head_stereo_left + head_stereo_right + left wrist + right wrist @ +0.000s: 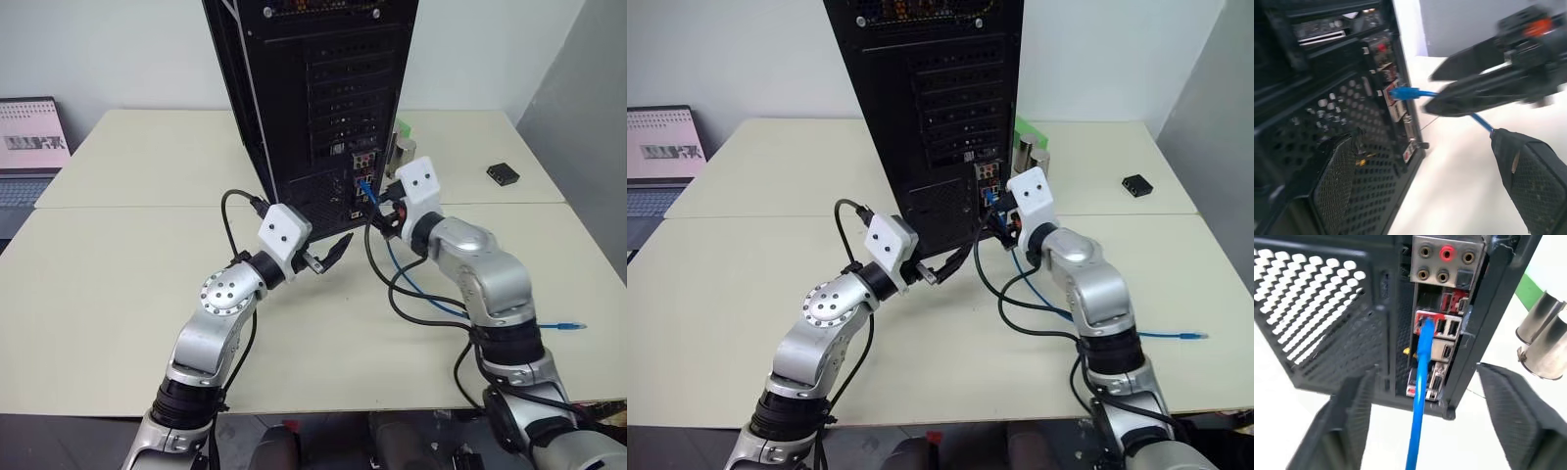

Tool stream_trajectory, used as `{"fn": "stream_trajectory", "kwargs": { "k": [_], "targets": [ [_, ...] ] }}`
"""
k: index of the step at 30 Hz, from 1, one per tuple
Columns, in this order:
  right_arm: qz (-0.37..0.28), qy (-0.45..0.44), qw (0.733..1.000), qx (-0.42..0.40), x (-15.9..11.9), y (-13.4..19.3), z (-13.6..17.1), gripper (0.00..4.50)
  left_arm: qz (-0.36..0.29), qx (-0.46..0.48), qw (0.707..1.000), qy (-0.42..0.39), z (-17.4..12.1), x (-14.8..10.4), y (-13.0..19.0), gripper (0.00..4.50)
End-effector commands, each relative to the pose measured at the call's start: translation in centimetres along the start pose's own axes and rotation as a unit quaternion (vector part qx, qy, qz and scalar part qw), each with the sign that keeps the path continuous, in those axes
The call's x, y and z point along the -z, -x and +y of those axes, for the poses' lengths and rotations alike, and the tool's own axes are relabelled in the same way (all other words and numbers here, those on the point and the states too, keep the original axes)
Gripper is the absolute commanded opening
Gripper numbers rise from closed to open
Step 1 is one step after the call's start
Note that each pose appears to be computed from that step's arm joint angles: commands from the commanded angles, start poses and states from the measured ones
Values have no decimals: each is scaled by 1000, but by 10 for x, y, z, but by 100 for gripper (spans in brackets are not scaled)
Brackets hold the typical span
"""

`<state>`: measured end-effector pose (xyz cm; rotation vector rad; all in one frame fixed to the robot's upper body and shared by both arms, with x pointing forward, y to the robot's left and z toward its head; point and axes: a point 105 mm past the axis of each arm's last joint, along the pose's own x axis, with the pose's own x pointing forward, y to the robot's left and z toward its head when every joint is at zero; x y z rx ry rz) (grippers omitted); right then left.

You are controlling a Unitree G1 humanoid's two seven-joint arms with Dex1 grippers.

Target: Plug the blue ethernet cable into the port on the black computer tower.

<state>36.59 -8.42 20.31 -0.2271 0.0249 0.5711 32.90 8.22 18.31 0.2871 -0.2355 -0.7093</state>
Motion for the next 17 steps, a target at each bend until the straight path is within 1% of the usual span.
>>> {"fn": "stream_trajectory", "kwargs": {
  "k": [1,4,6,9,12,17],
  "targets": [
    [-50,11,999,-14,-26,25,-8,442,8,-9,1000,-6,12,-6,0,448],
    [-67,41,996,-44,-29,49,-15,442,31,-19,999,-19,25,-6,3,448],
    [-76,61,993,-64,-30,63,-17,442,36,-26,999,-30,34,-9,5,448],
    [-75,78,990,-94,-25,77,-18,442,32,-21,999,-27,38,-15,8,448],
    [-69,90,988,-104,-18,82,-22,442,26,-11,999,-26,37,-19,8,448],
    [-67,106,986,-108,-14,81,-24,442,15,13,1000,-17,30,-22,8,448]
  ]
}}
